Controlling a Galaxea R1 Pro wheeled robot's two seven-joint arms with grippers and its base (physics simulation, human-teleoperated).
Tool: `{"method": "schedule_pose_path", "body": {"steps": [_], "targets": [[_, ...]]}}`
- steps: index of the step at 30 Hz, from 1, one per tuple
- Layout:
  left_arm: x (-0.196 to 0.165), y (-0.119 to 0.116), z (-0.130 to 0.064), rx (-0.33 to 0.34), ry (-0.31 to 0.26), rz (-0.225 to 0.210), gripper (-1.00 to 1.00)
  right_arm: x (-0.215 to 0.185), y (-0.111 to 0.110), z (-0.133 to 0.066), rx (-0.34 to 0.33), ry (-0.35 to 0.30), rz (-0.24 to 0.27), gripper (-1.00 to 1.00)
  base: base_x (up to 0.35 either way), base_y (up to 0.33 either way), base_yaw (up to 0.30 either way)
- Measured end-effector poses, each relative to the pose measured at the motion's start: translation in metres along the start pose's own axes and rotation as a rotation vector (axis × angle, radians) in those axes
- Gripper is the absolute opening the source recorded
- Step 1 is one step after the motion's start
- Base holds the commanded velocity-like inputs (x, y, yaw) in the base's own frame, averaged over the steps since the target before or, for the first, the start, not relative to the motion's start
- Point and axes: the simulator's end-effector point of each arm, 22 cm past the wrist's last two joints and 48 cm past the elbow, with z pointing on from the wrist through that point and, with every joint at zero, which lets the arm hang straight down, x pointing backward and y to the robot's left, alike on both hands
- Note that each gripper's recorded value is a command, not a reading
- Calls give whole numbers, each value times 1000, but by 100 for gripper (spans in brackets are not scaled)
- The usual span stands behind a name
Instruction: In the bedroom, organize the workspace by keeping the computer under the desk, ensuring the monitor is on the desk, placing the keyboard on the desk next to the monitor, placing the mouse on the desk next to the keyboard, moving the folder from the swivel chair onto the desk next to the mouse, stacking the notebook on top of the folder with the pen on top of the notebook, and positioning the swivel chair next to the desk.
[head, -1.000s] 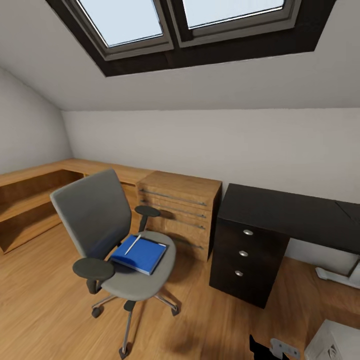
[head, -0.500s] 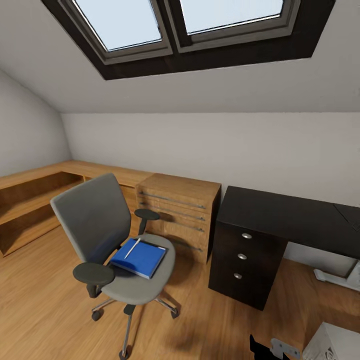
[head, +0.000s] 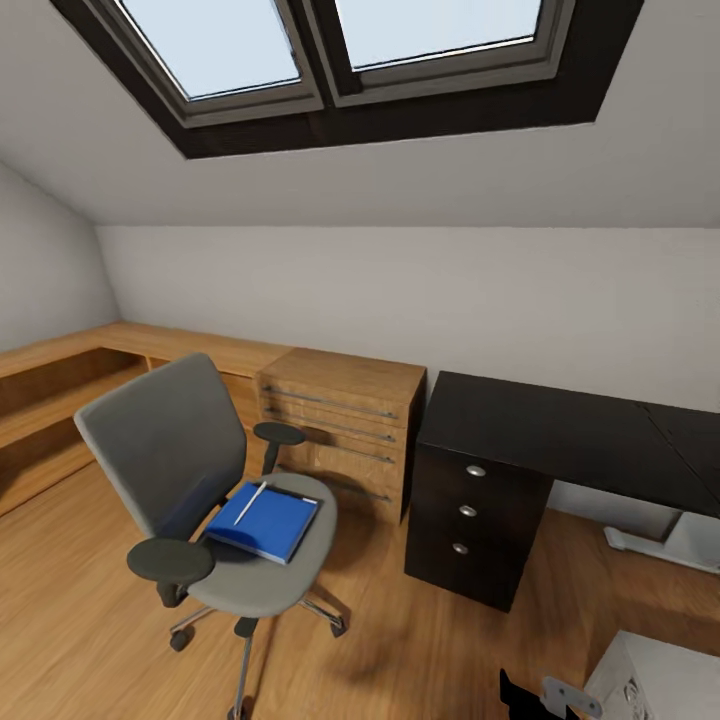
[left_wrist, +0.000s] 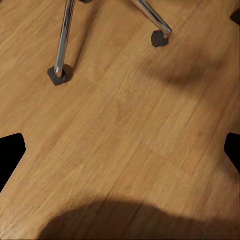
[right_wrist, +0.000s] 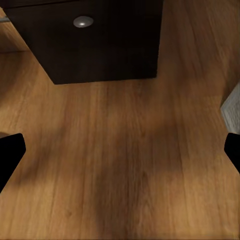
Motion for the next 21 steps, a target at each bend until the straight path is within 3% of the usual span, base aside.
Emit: {"method": "schedule_pose_path", "body": {"steps": [10, 21], "targets": [[-4, -1, -12, -5, 16, 0, 100, -6, 0, -9, 5, 15, -3, 100, 0, 0, -8], [6, 14, -23, -30, 55, 8, 100, -7, 1, -16, 7, 30, -6, 100, 0, 0, 0]]}}
